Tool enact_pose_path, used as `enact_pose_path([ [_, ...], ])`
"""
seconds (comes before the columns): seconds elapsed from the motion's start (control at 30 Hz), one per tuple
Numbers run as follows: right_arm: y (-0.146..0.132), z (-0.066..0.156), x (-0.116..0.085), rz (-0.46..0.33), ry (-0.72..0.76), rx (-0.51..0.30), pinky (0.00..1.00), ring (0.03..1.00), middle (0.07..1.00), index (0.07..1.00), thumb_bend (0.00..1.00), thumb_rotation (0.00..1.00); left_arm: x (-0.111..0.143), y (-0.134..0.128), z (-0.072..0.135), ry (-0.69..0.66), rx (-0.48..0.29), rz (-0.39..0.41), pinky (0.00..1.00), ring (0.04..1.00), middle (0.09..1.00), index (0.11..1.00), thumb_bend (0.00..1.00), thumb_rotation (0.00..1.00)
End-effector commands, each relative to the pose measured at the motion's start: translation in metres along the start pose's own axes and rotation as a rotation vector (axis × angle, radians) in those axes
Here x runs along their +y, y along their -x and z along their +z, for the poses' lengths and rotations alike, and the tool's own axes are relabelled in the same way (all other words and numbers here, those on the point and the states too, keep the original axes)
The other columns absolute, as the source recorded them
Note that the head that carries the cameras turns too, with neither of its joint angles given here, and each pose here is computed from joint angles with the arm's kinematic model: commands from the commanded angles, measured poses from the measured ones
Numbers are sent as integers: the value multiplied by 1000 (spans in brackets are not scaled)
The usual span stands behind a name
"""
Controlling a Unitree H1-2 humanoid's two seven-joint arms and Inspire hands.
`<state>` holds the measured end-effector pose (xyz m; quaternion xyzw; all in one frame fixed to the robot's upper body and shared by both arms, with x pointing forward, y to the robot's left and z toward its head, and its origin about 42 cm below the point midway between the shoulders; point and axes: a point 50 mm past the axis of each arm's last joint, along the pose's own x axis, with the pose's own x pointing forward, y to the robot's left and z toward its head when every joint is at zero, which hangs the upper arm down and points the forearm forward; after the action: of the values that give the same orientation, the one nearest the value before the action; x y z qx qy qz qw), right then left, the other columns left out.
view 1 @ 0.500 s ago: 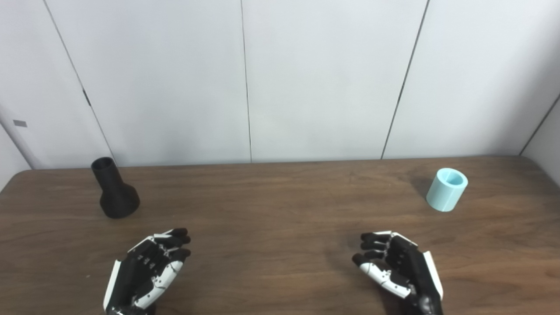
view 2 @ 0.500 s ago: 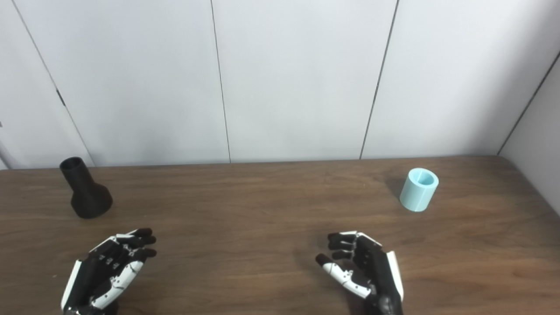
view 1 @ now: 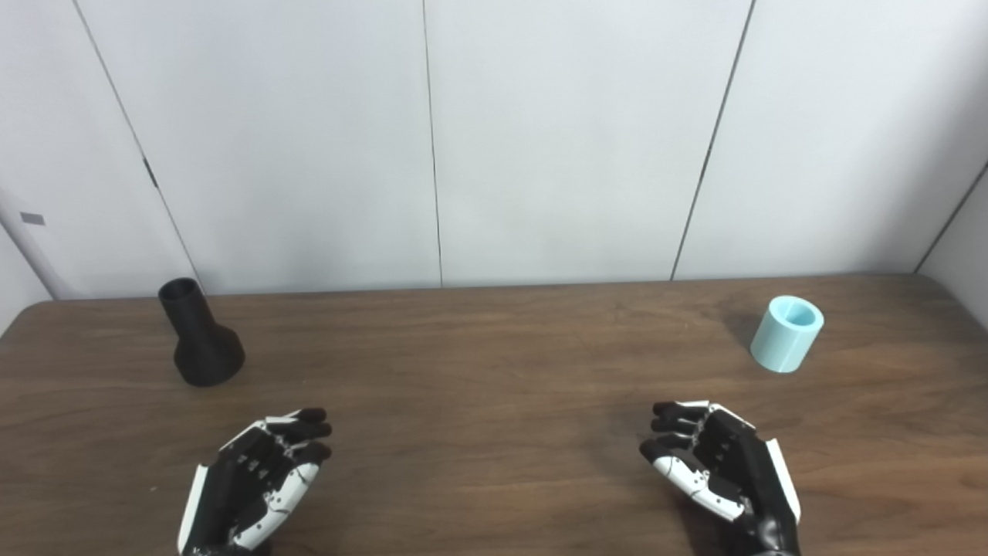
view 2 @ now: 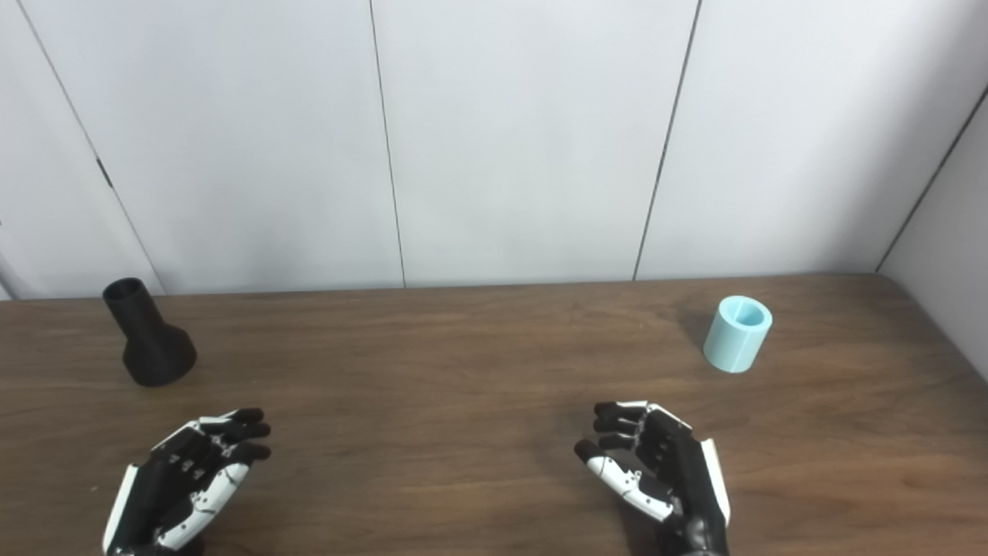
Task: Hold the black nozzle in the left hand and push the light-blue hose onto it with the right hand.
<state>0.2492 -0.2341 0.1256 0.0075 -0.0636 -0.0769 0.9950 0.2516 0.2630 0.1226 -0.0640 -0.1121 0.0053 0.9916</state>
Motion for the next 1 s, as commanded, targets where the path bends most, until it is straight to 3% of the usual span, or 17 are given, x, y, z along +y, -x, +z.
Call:
enact_pose_path([
  [0.0,-7,8,2,5,-7,-45,541,616,636,494,485,149,0,11,-6,-6,17,26,555,640,660,499,482,80],
  [0.37,-7,6,0,7,9,-57,535,606,630,493,484,148,-1,13,-5,-10,11,45,556,642,659,499,483,81],
  [0.57,-6,8,-3,6,14,-59,531,605,629,493,484,148,5,13,1,-78,-19,182,505,562,589,497,498,80],
  [0.77,-6,8,-7,0,12,-51,538,609,627,494,485,149,10,12,4,-104,-26,250,486,565,625,499,511,80],
  [0.83,-6,7,-8,1,11,-52,539,609,627,493,484,148,11,11,6,-115,-34,264,533,598,660,663,669,186],
  [0.9,-7,6,-10,1,15,-56,538,608,625,493,484,148,15,8,11,-135,-51,295,602,647,698,729,733,240],
  [0.97,-7,5,-13,0,15,-56,537,607,625,493,484,147,22,6,17,-164,-79,324,625,666,718,752,735,253],
])
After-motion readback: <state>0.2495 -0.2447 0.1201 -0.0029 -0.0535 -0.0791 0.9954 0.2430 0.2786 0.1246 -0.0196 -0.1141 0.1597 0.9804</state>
